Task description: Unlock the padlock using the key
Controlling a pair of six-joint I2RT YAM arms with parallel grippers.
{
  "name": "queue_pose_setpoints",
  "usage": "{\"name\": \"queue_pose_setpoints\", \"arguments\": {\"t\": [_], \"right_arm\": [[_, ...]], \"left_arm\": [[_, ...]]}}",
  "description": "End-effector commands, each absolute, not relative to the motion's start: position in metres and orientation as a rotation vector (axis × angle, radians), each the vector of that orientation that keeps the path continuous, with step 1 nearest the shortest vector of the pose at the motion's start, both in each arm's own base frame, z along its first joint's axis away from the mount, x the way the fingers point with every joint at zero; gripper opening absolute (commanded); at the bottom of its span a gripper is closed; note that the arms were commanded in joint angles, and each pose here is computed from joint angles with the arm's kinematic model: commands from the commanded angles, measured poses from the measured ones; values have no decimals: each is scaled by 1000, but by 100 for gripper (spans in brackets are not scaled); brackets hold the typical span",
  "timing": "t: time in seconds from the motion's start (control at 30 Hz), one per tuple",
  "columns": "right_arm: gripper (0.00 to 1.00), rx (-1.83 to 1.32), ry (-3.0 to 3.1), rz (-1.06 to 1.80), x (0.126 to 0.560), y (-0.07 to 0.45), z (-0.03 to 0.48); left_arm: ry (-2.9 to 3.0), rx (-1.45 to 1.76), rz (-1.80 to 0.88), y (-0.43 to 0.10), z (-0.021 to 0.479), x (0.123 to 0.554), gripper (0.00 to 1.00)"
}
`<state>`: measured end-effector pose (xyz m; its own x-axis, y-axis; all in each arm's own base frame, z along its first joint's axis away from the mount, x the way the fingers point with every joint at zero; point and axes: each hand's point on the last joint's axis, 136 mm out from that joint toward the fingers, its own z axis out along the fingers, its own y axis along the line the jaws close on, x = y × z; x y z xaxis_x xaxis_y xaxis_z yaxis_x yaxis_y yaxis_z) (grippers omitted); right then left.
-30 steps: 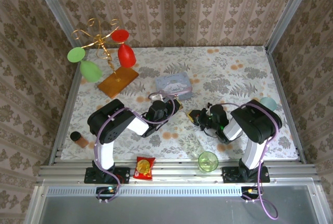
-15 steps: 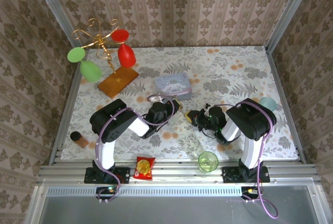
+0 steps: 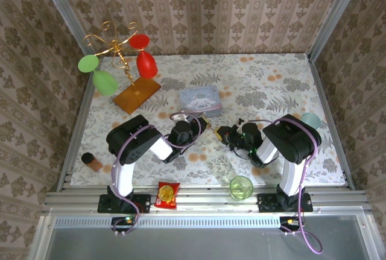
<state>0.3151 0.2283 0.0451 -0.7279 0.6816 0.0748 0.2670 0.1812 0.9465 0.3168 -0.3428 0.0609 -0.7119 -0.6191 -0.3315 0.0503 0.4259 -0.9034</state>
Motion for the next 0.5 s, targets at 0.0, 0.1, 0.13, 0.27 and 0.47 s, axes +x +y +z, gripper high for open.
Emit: {"name": "queue_pose_setpoints", "arguments": {"t": [0.0, 0.1, 0.13, 0.27, 0.47], "right_arm": [[0, 876, 2020, 1572, 330, 229, 60], [0, 860, 2031, 1579, 332, 232, 59], [0, 861, 2038, 1581, 331, 233, 58], [0, 871, 2053, 1568, 326, 231, 52], [0, 869, 2060, 1553, 321, 228, 50]], "left_arm": [[1948, -475, -1402, -349, 82, 316, 0], [1944, -478, -1403, -349, 83, 316, 0], [1940, -484, -1404, -348, 83, 316, 0], [1931, -487, -1406, -348, 86, 317, 0], [1926, -483, -1413, -350, 89, 320, 0]]}}
